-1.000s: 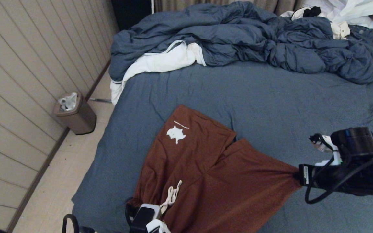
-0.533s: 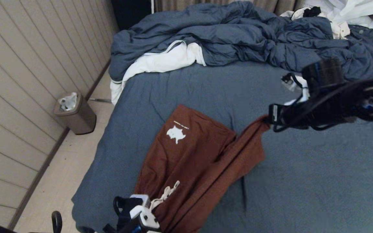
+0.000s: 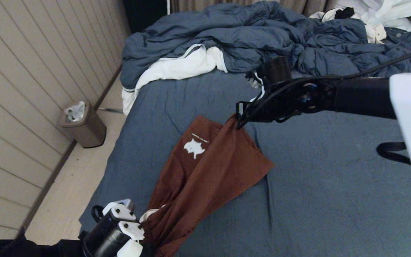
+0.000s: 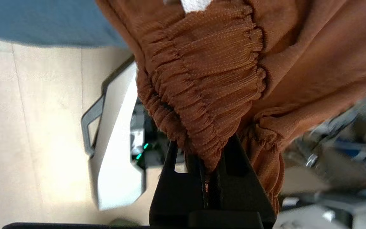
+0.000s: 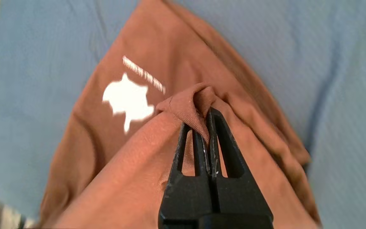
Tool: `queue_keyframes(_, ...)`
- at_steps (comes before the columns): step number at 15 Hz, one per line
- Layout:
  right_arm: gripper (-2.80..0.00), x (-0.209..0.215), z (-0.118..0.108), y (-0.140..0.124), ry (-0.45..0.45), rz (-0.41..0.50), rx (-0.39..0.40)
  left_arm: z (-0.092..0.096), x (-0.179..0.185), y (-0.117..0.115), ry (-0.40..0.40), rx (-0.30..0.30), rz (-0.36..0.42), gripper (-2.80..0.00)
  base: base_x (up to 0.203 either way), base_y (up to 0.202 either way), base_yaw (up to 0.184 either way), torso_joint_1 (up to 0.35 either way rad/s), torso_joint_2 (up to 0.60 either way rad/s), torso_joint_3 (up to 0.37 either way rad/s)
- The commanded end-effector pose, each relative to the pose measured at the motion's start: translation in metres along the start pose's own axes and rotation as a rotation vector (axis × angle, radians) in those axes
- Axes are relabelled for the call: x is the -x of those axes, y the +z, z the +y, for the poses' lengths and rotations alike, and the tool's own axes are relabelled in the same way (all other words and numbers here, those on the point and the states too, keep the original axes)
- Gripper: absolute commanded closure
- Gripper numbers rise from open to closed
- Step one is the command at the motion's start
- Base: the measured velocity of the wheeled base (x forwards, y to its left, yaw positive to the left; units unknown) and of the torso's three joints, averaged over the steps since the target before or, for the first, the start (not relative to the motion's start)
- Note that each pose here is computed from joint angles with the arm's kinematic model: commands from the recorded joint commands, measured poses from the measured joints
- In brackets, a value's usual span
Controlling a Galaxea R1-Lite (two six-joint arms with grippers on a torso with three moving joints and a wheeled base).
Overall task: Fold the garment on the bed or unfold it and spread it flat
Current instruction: Fold the brown shorts
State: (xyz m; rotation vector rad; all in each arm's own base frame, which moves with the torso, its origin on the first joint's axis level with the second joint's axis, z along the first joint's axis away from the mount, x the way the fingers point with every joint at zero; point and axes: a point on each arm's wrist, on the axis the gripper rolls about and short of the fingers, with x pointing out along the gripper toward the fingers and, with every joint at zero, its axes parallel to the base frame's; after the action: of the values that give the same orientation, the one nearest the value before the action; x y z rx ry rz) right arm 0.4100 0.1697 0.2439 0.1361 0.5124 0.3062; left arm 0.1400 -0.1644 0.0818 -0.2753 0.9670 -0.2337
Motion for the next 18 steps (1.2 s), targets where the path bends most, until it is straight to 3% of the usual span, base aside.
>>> queue_keyframes(1, 0.0, -0.03, 0.004, -0.014, -0.002, -0.011, 0.0, 0.007, 0.008, 0.018, -0.029, 0.071, -0.09, 0.0, 0.0, 0.0, 0.0, 0.0, 0.0, 0.0)
queue_keyframes(3, 0.0, -0.033, 0.005, -0.012, -0.009, -0.054, -0.016, 0.01, 0.008, 0.025, -0.042, 0.089, -0.133, 0.0, 0.0, 0.0, 0.0, 0.0, 0.0, 0.0)
queue_keyframes(5, 0.0, -0.037, 0.012, -0.005, -0.013, -0.176, -0.04, 0.018, 0.008, 0.025, -0.036, 0.107, -0.156, 0.0, 0.0, 0.0, 0.0, 0.0, 0.0, 0.0)
queue_keyframes(9, 0.0, -0.033, 0.021, 0.002, -0.098, -0.282, -0.108, 0.031, 0.019, 0.023, -0.056, 0.142, -0.208, 0.0, 0.0, 0.0, 0.0, 0.0, 0.0, 0.0)
queue_keyframes(14, 0.0, -0.014, 0.025, 0.005, -0.095, -0.272, -0.113, 0.04, 0.045, 0.021, -0.102, 0.145, -0.267, 0.0, 0.0, 0.0, 0.0, 0.0, 0.0, 0.0)
queue_keyframes(18, 0.0, 0.021, 0.017, -0.014, -0.127, -0.162, -0.098, 0.051, 0.044, 0.006, -0.08, 0.124, -0.21, 0.0, 0.0, 0.0, 0.0, 0.0, 0.0, 0.0)
